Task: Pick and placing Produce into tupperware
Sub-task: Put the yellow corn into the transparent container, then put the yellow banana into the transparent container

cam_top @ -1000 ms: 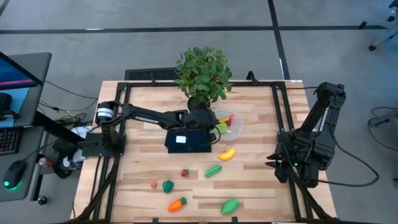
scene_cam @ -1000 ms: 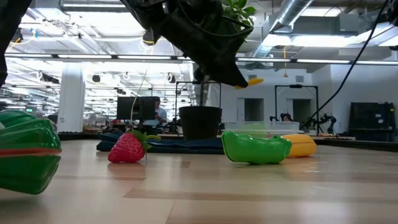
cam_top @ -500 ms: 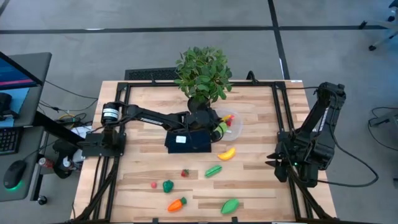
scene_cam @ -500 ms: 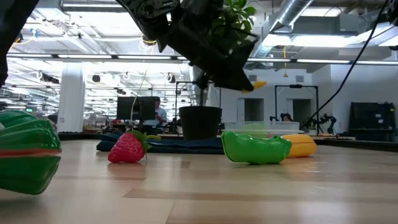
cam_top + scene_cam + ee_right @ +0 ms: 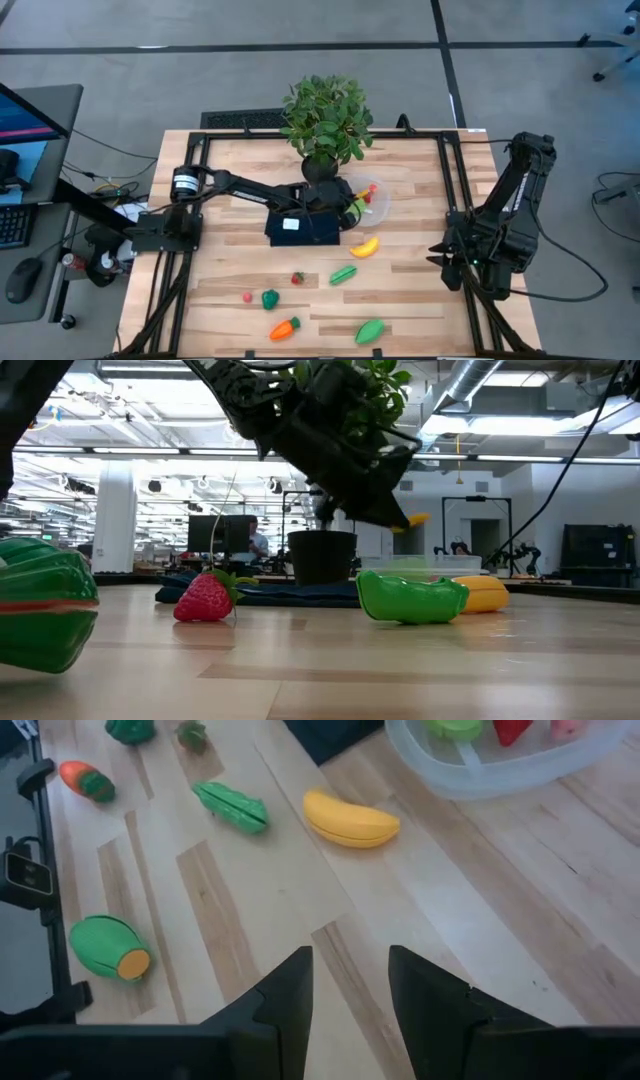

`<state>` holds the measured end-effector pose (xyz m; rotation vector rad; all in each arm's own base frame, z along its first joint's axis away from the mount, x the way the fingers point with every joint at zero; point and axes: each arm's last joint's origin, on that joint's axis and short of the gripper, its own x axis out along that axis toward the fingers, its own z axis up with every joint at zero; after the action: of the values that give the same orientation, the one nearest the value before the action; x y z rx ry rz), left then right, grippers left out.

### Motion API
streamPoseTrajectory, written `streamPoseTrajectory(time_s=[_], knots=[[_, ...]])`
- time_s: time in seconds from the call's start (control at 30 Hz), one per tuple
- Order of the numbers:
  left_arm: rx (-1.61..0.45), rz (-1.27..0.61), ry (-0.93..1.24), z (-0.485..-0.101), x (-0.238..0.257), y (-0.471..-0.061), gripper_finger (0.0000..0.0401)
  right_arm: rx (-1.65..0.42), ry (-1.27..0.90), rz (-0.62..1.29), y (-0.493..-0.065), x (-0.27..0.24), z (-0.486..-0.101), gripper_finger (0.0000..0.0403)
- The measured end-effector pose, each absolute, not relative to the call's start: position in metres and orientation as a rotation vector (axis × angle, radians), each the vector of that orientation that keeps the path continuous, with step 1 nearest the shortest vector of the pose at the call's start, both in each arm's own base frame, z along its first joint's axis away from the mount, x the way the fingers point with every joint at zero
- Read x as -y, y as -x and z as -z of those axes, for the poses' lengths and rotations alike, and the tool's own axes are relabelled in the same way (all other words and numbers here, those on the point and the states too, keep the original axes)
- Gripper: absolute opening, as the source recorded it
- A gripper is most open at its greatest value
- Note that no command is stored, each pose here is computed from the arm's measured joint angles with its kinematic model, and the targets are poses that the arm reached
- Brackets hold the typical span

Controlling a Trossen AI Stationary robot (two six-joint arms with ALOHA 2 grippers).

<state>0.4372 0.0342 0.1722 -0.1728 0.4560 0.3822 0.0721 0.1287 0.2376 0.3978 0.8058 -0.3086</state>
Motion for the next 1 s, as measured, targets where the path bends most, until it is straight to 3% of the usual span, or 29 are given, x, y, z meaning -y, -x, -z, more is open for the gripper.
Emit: streamPoseTrajectory(time_s=[0.43, 1.0], knots=[[-0.489, -0.410, 0.219, -0.1648, -0.0390, -0.4360, 0.0030, -0.807, -0.396, 0.309, -0.0720, -0.1286, -0.2375, 0.0124], [-0.511, -0.402, 0.218, -0.1637, -0.0380, -0.4350, 0.0106, -0.808, -0.388, 0.313, -0.0717, -0.1278, -0.2374, 0.0124]])
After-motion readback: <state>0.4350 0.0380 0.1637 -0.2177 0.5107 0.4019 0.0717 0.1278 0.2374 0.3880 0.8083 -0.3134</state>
